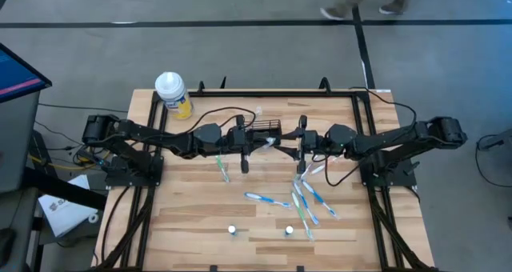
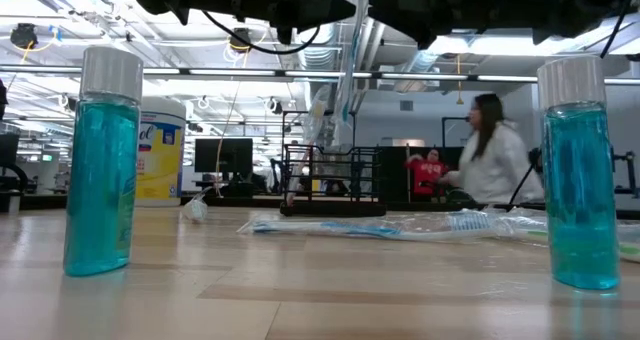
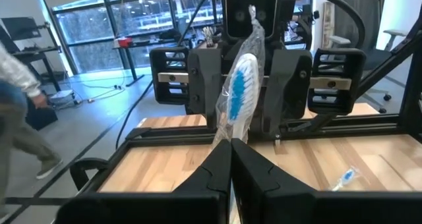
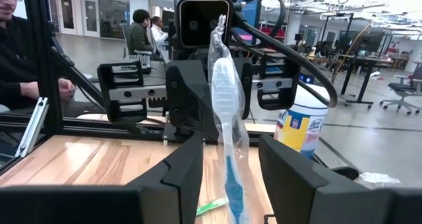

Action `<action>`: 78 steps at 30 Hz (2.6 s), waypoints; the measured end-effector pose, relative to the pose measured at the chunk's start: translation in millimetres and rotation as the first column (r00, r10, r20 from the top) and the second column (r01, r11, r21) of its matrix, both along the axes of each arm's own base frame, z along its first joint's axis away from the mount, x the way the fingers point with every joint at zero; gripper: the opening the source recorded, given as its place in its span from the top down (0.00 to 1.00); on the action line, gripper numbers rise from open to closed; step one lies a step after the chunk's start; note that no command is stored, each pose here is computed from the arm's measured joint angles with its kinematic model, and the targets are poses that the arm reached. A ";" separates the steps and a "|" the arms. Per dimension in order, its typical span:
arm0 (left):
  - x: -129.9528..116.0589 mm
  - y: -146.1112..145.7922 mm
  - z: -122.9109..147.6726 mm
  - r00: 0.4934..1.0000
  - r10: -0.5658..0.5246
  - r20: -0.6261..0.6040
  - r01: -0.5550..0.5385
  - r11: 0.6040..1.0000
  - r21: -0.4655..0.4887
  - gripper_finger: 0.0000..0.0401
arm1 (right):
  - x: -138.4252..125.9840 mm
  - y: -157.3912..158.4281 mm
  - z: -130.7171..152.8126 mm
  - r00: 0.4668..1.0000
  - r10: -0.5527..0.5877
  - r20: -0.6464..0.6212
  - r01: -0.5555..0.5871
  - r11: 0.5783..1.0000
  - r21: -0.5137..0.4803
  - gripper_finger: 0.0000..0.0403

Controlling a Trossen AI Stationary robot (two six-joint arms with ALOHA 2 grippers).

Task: Pick & Place toothbrushing station
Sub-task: Put the blue toothbrush into the black mesh organizer

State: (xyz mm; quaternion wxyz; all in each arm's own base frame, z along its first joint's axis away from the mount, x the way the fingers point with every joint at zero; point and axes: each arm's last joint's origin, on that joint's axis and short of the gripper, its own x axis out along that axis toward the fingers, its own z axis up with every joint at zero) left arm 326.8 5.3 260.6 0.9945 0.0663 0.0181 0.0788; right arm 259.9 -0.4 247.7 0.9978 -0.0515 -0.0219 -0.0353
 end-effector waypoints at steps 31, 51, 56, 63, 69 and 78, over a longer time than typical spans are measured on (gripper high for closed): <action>10.7 0.0 -14.1 1.000 -0.001 0.007 0.001 1.000 0.002 1.00 | 27.1 -0.5 -1.0 0.998 -0.005 -0.062 0.004 1.000 -0.011 0.70; 10.7 0.0 -14.4 1.000 -0.001 0.004 0.001 1.000 0.003 1.00 | 21.6 1.8 8.0 0.999 0.005 -0.031 -0.005 1.000 -0.008 0.70; 10.7 0.0 -14.4 1.000 -0.002 0.004 0.002 1.000 0.003 1.00 | 19.3 5.7 12.9 1.000 0.019 -0.006 -0.019 1.000 -0.008 0.71; 10.7 0.0 -14.4 1.000 -0.002 0.004 0.002 1.000 0.003 1.00 | 16.9 5.5 15.7 1.000 0.018 -0.002 -0.018 1.000 -0.008 0.76; 10.6 -0.2 -14.4 1.000 -0.004 0.003 0.004 1.000 0.003 1.00 | 16.9 5.5 15.1 1.000 0.018 -0.008 -0.018 1.000 -0.012 0.91; 10.6 0.1 -14.2 1.000 0.001 0.005 -0.001 1.000 0.003 0.99 | 16.9 5.5 15.0 1.000 0.017 -0.011 -0.017 0.999 -0.037 0.95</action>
